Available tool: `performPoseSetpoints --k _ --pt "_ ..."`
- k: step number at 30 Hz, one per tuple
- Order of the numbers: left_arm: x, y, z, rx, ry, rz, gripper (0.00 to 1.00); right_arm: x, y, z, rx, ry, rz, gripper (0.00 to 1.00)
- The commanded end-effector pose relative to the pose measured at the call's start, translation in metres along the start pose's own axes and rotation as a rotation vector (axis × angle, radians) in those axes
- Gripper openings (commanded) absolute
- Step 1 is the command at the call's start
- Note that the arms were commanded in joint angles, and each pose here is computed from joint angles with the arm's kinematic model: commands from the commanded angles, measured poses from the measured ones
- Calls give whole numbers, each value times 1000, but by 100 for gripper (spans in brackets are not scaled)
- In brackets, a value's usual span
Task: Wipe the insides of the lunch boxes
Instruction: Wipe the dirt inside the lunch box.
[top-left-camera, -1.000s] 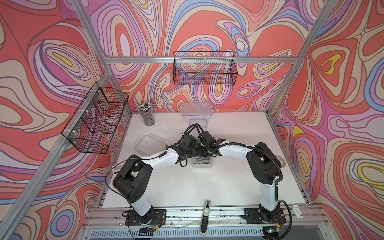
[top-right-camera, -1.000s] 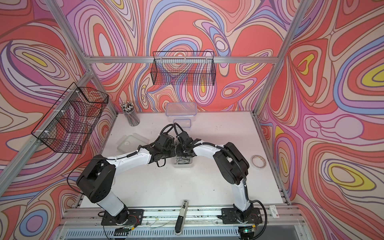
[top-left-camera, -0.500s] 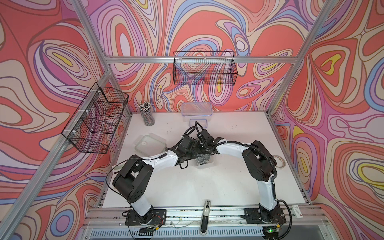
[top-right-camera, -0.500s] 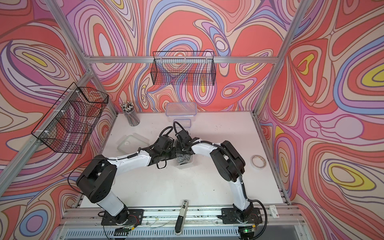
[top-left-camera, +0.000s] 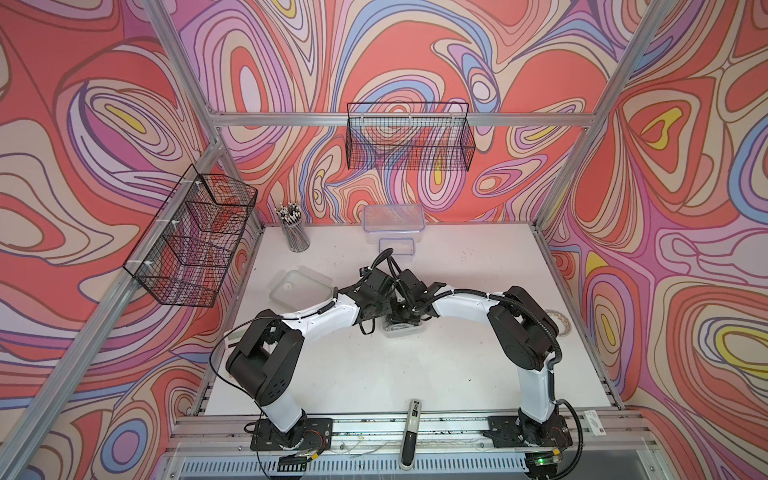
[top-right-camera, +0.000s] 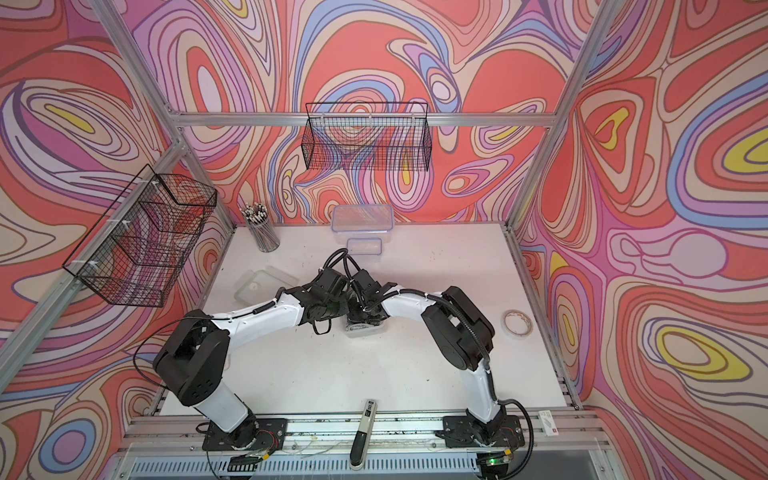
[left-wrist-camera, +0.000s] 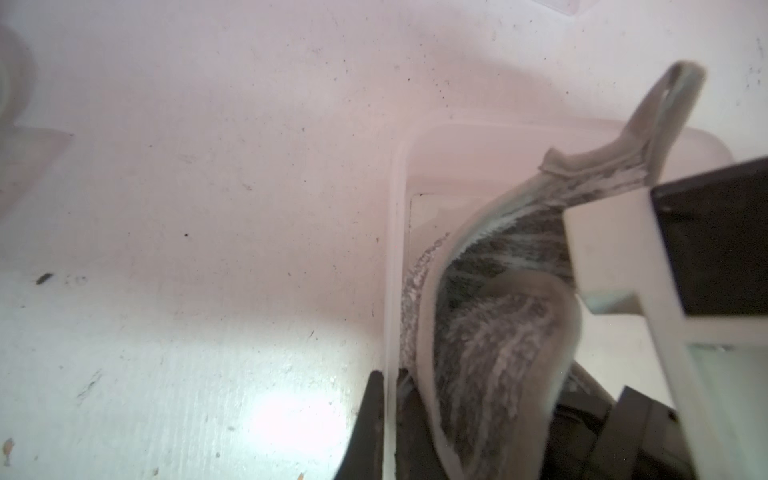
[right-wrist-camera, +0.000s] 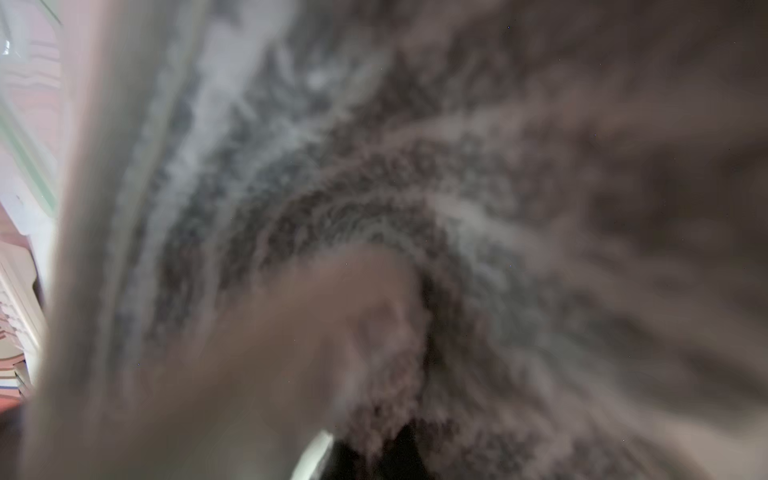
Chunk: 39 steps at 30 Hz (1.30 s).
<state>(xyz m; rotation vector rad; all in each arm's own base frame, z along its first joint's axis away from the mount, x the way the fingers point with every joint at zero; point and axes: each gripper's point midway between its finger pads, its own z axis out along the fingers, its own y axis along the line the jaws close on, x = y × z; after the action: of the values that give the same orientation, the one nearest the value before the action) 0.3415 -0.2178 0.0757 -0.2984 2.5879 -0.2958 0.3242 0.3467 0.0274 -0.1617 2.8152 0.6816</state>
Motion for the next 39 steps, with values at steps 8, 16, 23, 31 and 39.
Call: performPoseSetpoints --k 8,16,23,31,39 --pt "-1 5 -9 -39 4 68 0 5 -57 -16 346 -19 -17 0" --pt "20 -16 -8 13 48 143 0 -33 -62 -9 397 -101 -12 0" --pt "33 -29 -7 56 77 170 0 -76 -54 -4 359 -194 11 0" --pt "35 -33 -5 60 78 159 0 -88 -27 7 215 -197 28 0" --pt "15 -30 -8 14 16 81 0 -54 -9 12 28 -112 83 0"
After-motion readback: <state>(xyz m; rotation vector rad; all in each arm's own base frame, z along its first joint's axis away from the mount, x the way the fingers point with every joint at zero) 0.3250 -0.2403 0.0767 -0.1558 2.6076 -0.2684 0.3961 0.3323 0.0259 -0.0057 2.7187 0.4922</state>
